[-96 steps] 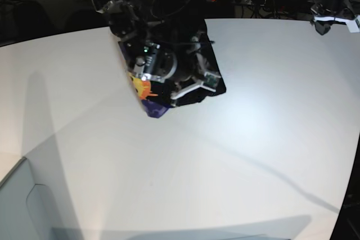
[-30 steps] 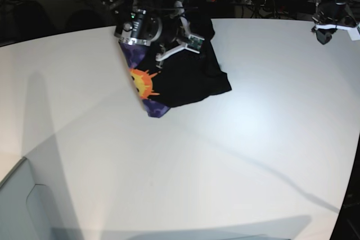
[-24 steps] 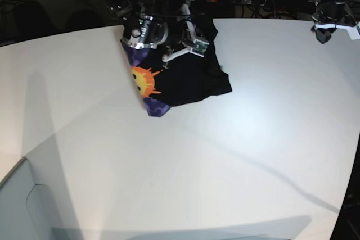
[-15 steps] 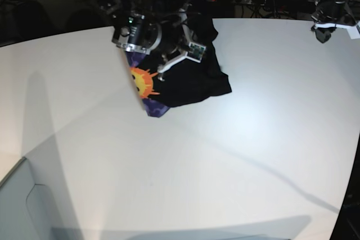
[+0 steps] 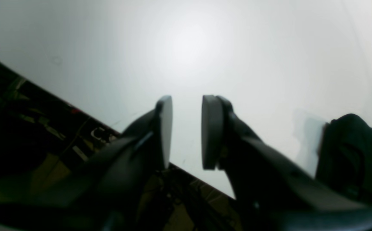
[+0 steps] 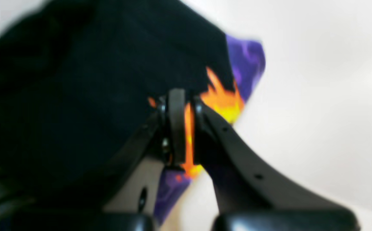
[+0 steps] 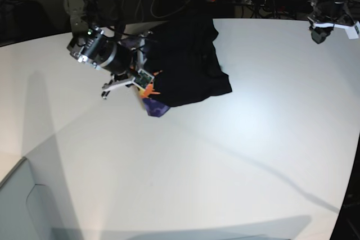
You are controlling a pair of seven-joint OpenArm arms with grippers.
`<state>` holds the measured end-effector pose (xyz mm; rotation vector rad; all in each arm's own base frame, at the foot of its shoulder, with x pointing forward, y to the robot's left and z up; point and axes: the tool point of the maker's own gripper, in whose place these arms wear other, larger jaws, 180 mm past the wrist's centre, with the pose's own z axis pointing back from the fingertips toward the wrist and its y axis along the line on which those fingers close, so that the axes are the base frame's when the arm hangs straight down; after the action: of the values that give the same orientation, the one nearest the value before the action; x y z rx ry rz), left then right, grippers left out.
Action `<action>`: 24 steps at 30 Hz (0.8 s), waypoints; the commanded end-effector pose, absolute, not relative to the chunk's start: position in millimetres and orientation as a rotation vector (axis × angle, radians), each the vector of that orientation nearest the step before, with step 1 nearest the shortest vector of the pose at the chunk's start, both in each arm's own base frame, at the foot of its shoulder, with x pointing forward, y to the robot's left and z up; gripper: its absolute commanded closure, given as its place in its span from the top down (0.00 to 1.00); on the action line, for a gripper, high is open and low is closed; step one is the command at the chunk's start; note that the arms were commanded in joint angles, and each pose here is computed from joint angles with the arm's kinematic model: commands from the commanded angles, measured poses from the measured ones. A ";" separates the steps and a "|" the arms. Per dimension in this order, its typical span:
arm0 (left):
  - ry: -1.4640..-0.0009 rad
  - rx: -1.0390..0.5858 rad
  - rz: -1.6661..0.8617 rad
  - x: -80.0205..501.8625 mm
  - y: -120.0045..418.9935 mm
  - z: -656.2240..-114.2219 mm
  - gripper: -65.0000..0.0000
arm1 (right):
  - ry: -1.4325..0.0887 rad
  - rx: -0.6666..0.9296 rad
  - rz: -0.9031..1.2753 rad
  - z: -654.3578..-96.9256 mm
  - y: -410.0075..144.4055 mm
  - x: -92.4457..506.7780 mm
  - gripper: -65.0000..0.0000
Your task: Fold the T-shirt properly
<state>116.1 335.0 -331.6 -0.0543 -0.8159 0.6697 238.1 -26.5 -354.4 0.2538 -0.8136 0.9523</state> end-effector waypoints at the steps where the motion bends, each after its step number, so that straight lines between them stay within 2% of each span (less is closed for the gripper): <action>1: -0.852 -0.045 0.653 120.2 338.2 -321.5 0.24 | -0.843 0.281 0.949 -350.2 -22.1 241.4 0.00; 5: -0.852 -0.045 0.655 120.1 337.9 -321.8 0.25 | -0.749 0.281 0.903 -381.5 -39.1 237.4 0.00; 9: -0.849 -0.054 0.670 118.0 334.1 -324.6 0.25 | -0.756 0.315 0.873 -390.3 -38.9 241.4 0.00; 18: -0.848 -0.055 0.671 117.9 333.7 -324.9 0.25 | -0.903 0.266 0.882 -336.0 -40.8 231.0 0.00; 24: -0.860 -0.059 0.671 121.9 333.7 -323.4 0.25 | -0.844 0.285 0.872 -349.9 -41.7 210.5 0.00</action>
<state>118.4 330.7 -333.3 -0.0693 -0.8277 0.6893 206.7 -44.9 -358.6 0.2734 -0.8059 0.8677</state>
